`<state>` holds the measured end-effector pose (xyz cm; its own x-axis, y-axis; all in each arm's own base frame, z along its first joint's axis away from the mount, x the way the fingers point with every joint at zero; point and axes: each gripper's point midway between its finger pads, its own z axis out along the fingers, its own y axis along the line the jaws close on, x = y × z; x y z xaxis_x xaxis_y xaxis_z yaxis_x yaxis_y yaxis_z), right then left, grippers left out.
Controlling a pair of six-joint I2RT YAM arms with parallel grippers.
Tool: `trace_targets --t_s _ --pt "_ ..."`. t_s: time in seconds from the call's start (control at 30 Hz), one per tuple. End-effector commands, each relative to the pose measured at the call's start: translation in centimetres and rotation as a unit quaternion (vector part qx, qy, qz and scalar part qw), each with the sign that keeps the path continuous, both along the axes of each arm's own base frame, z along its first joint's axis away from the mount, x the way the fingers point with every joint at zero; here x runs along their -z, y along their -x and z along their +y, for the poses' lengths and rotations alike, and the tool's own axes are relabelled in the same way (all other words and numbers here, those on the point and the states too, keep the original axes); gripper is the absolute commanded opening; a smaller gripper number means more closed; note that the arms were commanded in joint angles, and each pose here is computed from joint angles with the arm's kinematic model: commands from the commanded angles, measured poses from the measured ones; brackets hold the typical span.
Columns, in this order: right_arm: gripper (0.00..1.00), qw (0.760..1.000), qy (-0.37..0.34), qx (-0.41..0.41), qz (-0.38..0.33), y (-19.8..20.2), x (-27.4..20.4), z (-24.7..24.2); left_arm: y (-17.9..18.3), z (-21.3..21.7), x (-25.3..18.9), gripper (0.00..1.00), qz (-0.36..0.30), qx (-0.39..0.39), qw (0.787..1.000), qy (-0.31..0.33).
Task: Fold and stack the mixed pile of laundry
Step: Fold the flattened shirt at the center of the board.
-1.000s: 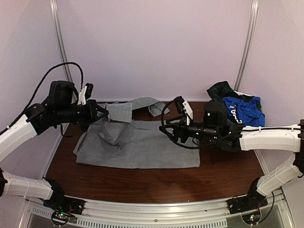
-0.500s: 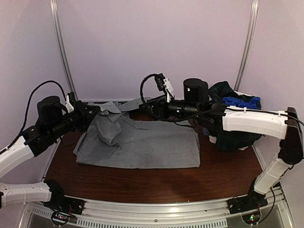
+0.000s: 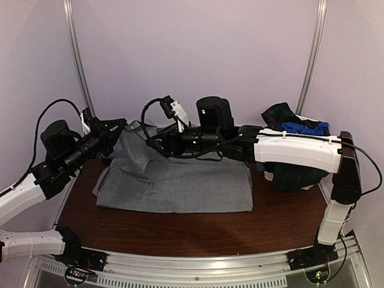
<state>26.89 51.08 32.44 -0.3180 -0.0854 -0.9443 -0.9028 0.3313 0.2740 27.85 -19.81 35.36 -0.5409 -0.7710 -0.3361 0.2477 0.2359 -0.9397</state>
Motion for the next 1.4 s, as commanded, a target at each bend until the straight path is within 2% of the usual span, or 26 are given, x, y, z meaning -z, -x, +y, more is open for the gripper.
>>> trace_targets --t_s 0.0,0.23,0.33,0.43,0.53,0.63,0.67,0.7,0.77,0.8,0.87,0.9,0.97,1.07,1.13,1.2,1.27,1.37 --pt "0.64 0.998 0.021 0.051 -0.04 -1.6 -0.6 -0.5 0.8 -0.5 -3.7 0.0 -0.064 0.025 0.997 0.039" --pt "0.67 0.981 0.072 0.141 -0.111 -5.5 -1.6 -1.7 1.2 -1.0 -4.5 0.0 -0.079 0.042 0.995 0.036" --pt "0.68 0.981 0.072 0.138 -0.115 -6.3 -1.6 -0.9 1.3 -1.1 -4.8 0.0 -0.085 0.047 0.995 0.037" --pt "0.63 0.983 0.076 0.122 -0.113 -6.5 -1.2 0.2 1.4 -1.4 -4.8 0.0 -0.088 0.054 0.994 0.034" --pt "0.49 0.98 0.09 0.118 -0.132 -7.1 -1.0 1.0 1.4 -1.8 -4.7 0.0 -0.089 0.063 0.994 0.028" --pt "0.18 0.976 0.091 0.128 -0.153 -7.9 -1.8 1.0 1.5 -2.0 -4.3 0.0 -0.089 0.069 0.994 0.013" --pt "0.05 0.974 0.087 0.134 -0.162 -8.2 -2.3 0.8 1.5 -2.1 -4.1 0.0 -0.087 0.071 0.994 0.002" --pt "0.0 0.971 0.081 0.144 -0.171 -8.6 -3.0 0.4 1.5 -2.2 -3.9 0.0 -0.086 0.072 0.994 -0.01" --pt "0.0 0.966 0.065 0.165 -0.187 -9.5 -4.8 -0.6 1.4 -1.9 -3.4 0.0 -0.082 0.061 0.994 -0.036" --pt "0.0 0.965 0.054 0.167 -0.195 -9.9 -5.7 -1.1 1.4 -1.5 -3.4 0.05 -0.084 0.05 0.994 -0.047" --pt "0.0 0.96 0.029 0.169 -0.222 -10.6 -7.6 -2.0 1.3 -0.3 -3.2 0.29 -0.085 0.019 0.993 -0.08" --pt "0.0 0.957 0.016 0.157 -0.243 -10.6 -8.3 -2.3 1.1 0.4 -2.7 0.37 -0.08 0.0 0.991 -0.104" --pt "0.0 0.951 -0.007 0.117 -0.286 -10.1 -9.1 -2.6 0.7 2.4 -1.9 0.43 -0.071 -0.051 0.983 -0.162" --pt "0.0 0.941 -0.012 0.028 -0.336 -8.7 -8.5 -2.3 0.5 4.2 -1.5 0.57 -0.083 -0.086 0.955 -0.273" --pt "0.0 0.932 -0.022 -0.044 -0.359 -6.7 -7.7 -2.2 0.5 3.6 -1.1 0.64 -0.105 -0.059 0.93 -0.348" --pt "0.0 0.921 -0.029 -0.104 -0.375 -4.4 -7.1 -2.1 0.3 3.0 0.1 0.65 -0.1 -0.032 0.912 -0.396" --pt "0.0 0.913 -0.027 -0.155 -0.376 -2.2 -6.2 -2.1 0.2 2.2 1.6 0.69 -0.095 -0.001 0.901 -0.423" --pt "0.0 0.903 -0.004 -0.182 -0.389 0.0 -4.6 -2.1 1.3 -0.6 2.1 0.78 -0.155 0.079 0.885 -0.431"
